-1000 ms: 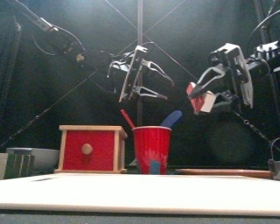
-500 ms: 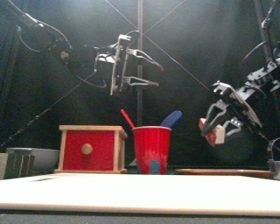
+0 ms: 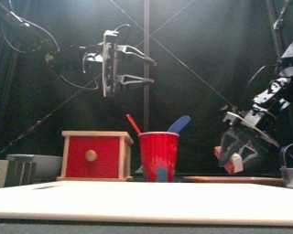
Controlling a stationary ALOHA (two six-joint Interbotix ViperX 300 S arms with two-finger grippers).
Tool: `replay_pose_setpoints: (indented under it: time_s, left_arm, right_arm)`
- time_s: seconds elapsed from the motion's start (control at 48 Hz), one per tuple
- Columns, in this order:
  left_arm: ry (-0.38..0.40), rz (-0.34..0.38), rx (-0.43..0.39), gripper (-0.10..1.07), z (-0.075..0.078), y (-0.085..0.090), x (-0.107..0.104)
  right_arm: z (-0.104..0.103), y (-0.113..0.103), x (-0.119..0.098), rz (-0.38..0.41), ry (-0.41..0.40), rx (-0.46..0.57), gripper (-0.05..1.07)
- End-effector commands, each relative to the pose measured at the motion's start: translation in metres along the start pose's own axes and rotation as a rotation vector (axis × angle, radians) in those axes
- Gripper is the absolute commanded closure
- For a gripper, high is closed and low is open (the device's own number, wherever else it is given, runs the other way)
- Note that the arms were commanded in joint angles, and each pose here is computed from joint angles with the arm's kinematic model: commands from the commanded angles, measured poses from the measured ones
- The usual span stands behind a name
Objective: Place salmon sushi onto plate
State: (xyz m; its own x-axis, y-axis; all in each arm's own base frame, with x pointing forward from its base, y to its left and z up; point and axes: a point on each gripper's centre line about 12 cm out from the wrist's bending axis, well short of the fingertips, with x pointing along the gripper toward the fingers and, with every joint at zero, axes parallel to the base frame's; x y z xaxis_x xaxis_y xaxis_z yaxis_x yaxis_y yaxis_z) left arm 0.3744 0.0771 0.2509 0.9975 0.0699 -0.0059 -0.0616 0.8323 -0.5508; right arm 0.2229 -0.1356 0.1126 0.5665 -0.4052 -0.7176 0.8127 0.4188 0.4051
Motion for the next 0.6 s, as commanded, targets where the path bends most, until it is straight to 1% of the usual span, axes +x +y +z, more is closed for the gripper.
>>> replay_pose_setpoints:
  time_s: [0.0, 0.167, 0.208, 0.375, 0.583]
  left_arm:
    - [-0.019, -0.022, 0.008, 0.14, 0.0058, -0.0067, -0.0014]
    - [-0.019, -0.026, 0.008, 0.14, 0.0052, -0.0080, -0.0022]
    - [-0.018, -0.025, 0.008, 0.13, 0.0051, -0.0079, -0.0022]
    - [-0.017, -0.025, 0.009, 0.13, 0.0050, -0.0080, -0.0027]
    - [-0.011, -0.016, 0.005, 0.14, 0.0024, -0.0050, -0.0042]
  right_arm:
    - [0.0106, 0.0064, -0.0017, 0.020, -0.033, -0.004, 0.17]
    - [0.0133, 0.0089, -0.0040, 0.032, -0.043, -0.021, 0.00]
    - [0.0133, 0.0089, -0.0040, 0.032, -0.043, -0.018, -0.02]
    - [0.0127, 0.0098, -0.0048, 0.035, -0.033, -0.027, -0.02]
    - [0.0184, 0.0145, -0.0102, 0.058, -0.056, -0.037, -0.02]
